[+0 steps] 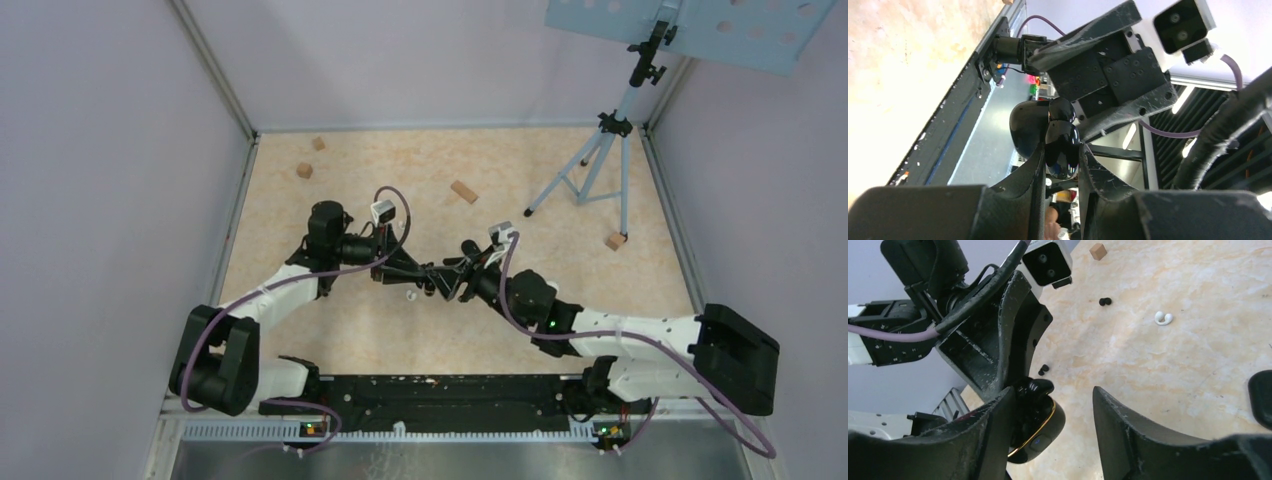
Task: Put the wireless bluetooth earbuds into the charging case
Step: Insert the right earbud into the right side groove of the charging case, then pick up the right earbud from the right side groove of the charging case.
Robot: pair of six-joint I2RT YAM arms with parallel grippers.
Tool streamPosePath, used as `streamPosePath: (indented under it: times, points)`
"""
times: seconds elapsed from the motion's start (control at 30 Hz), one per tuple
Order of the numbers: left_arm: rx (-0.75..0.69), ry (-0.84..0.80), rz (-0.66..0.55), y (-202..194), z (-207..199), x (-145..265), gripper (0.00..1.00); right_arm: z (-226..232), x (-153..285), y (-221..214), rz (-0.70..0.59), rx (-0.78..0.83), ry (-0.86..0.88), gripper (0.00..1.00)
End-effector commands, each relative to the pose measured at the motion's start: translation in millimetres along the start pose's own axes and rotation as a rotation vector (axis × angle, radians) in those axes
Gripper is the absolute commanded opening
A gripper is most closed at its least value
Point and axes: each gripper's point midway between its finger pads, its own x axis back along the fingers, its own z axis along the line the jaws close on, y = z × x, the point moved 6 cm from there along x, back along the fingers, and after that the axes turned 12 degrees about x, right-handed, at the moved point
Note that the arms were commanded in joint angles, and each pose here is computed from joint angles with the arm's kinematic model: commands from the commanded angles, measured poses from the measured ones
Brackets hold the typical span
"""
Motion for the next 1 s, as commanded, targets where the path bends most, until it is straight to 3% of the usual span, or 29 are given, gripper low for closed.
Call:
streamPosePath:
  times: [0.0, 0.1, 0.37, 0.47, 0.53, 0.63, 0.83, 0.97]
  points:
    - [-0.119, 0.029, -0.019, 5.8, -7.0, 0.3, 0.00, 16.2, 2.9, 43.0, -0.063, 0.040, 0.010, 0.60]
    - [-0.134, 0.058, -0.006, 7.0, -0.5, 0.6, 0.00, 17.6, 8.6, 65.1, -0.076, 0.072, -0.013, 0.66]
    - [-0.134, 0.114, 0.031, 6.3, 15.1, 1.9, 0.00, 11.1, 29.2, 73.1, 0.106, 0.229, 0.024, 0.71]
    - [-0.197, 0.192, 0.023, 8.2, 24.3, 2.8, 0.00, 0.9, 34.8, 67.3, 0.233, 0.262, 0.083, 0.61]
    - [-0.212, 0.231, 0.038, 8.9, 27.9, 3.5, 0.00, -9.0, 38.1, 62.7, 0.336, 0.227, 0.141, 0.43]
    - [-0.244, 0.252, 0.051, 8.0, 27.8, 4.1, 0.00, -16.2, 43.7, 59.1, 0.400, 0.205, 0.194, 0.35]
    - [-0.250, 0.283, 0.059, 9.1, 32.8, 3.9, 0.00, -1.3, 34.6, 53.5, 0.471, 0.222, 0.368, 0.51]
    - [-0.249, 0.285, 0.062, 8.7, 34.2, 3.5, 0.00, 2.7, 18.0, 52.4, 0.463, 0.229, 0.417, 0.52]
